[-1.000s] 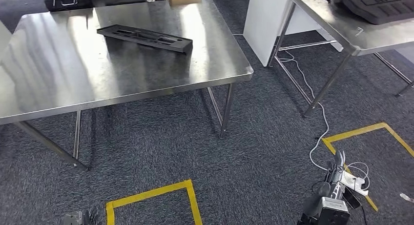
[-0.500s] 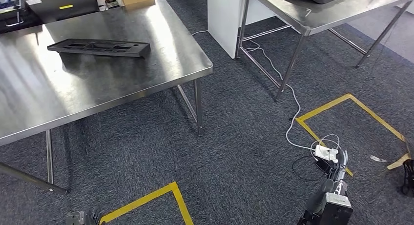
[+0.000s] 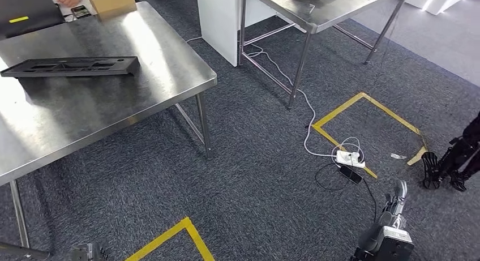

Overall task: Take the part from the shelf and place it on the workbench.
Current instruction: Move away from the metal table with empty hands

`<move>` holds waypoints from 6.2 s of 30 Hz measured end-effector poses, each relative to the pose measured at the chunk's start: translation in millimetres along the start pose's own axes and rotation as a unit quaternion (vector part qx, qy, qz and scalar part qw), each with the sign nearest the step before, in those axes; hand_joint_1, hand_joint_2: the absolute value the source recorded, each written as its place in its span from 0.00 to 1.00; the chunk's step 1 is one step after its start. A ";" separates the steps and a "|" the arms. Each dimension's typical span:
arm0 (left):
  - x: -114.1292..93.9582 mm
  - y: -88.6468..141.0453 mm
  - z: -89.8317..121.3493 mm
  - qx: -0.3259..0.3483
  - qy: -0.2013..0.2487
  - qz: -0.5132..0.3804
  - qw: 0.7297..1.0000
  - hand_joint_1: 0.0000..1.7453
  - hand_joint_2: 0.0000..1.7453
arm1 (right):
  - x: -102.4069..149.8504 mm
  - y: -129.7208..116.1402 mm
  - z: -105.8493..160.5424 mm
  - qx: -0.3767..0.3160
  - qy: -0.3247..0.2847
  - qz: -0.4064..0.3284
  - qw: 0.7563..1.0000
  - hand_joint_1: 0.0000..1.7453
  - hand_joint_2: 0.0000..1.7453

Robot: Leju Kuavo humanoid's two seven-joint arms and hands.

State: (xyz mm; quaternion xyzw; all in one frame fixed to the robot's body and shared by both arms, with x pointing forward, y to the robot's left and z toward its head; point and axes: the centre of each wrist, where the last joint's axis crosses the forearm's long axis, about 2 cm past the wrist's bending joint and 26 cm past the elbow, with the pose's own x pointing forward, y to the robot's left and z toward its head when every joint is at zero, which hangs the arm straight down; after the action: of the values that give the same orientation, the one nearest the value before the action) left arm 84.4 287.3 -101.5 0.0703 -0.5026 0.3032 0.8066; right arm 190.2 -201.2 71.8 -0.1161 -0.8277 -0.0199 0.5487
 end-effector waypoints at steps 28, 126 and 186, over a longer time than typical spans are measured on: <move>9.3 -15.4 -12.9 -0.011 -0.013 -0.006 1.000 0.00 0.00 | -1.5 -3.2 -9.1 -0.010 0.014 -0.008 1.000 0.00 0.00; -7.7 6.8 11.9 0.002 0.009 0.002 1.000 0.00 0.00 | -6.4 -14.8 18.3 -0.038 0.046 -0.024 0.998 0.00 0.00; -7.3 5.6 14.1 0.006 0.000 -0.020 1.000 0.00 0.00 | -15.7 -17.6 35.2 -0.038 0.074 -0.028 0.996 0.00 0.00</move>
State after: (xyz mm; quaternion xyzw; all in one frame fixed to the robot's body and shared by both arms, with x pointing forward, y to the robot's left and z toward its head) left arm 68.1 282.9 -102.0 0.0855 -0.4996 0.2905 0.8116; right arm 160.4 -215.4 45.2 -0.1120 -0.7867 -0.0747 0.6025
